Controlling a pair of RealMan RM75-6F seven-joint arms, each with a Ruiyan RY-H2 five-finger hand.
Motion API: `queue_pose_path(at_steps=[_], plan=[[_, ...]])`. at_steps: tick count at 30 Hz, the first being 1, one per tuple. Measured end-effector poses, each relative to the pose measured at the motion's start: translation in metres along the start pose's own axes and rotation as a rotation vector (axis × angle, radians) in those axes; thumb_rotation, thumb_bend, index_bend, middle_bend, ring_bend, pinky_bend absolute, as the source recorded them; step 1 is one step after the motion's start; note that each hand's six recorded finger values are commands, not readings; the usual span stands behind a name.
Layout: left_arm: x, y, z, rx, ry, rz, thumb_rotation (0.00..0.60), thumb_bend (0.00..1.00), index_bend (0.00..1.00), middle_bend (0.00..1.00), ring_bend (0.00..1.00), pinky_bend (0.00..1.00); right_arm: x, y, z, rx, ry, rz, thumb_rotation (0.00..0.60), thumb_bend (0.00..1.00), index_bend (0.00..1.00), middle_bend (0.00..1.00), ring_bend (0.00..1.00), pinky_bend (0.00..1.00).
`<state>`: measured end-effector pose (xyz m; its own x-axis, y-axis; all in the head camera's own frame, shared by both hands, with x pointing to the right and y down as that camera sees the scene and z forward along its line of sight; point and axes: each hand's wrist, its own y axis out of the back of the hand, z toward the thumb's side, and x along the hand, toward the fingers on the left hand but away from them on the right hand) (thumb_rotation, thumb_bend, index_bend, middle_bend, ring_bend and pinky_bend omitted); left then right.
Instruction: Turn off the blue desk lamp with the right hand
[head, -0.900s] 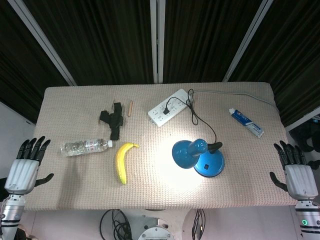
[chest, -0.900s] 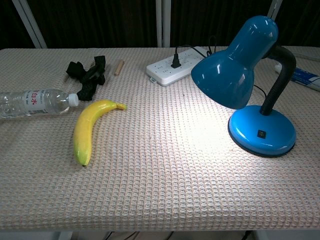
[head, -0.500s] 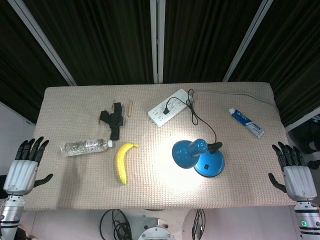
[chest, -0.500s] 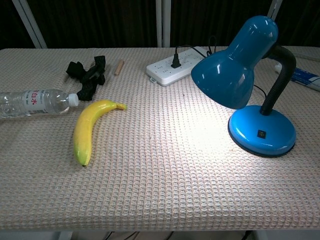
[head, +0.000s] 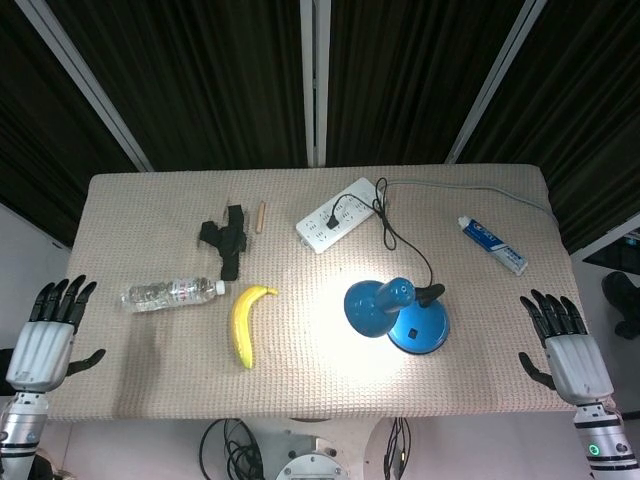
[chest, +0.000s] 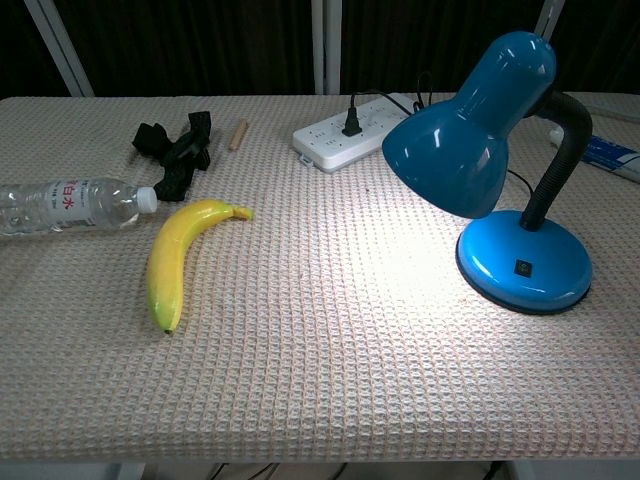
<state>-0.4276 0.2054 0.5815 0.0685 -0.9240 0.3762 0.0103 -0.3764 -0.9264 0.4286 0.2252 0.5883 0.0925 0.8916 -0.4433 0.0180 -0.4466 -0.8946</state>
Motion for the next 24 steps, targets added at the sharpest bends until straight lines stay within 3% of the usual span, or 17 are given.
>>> queue_pose_path(at_steps=[2,3,6,8,14,24], plan=[[0.0,-0.001,0.001,0.003,-0.003,-0.004,0.6,0.06,0.02,0.0,0.0,0.0,0.0,-0.002,0.004,-0.002,0.013,0.017,0.6,0.21,0.0,0.37,0.6,0.67],[0.0,-0.001,0.001,0.005,-0.004,-0.005,0.6,0.06,0.02,0.0,0.0,0.0,0.0,-0.004,0.007,-0.004,0.022,0.032,0.6,0.2,0.0,0.47,0.67,0.72],[-0.001,-0.002,0.001,0.003,-0.002,-0.01,0.6,0.06,0.02,0.0,0.0,0.0,0.0,-0.01,0.016,0.011,0.052,0.072,0.6,0.18,0.0,0.69,0.77,0.79],[-0.002,-0.003,0.001,0.0,0.001,-0.015,0.6,0.06,0.02,0.0,0.0,0.0,-0.001,-0.014,0.022,0.021,0.071,0.1,0.6,0.18,0.0,0.78,0.8,0.81],[-0.003,-0.005,0.001,0.0,0.001,-0.02,0.6,0.06,0.02,0.0,0.0,0.0,-0.006,-0.027,0.05,0.069,0.148,0.194,0.6,0.18,0.0,0.89,0.87,0.85],[-0.002,-0.005,-0.003,0.0,0.01,-0.022,0.6,0.06,0.02,0.0,0.0,0.0,-0.027,-0.052,0.082,0.116,0.195,0.332,0.6,0.17,0.0,0.88,0.88,0.85]])
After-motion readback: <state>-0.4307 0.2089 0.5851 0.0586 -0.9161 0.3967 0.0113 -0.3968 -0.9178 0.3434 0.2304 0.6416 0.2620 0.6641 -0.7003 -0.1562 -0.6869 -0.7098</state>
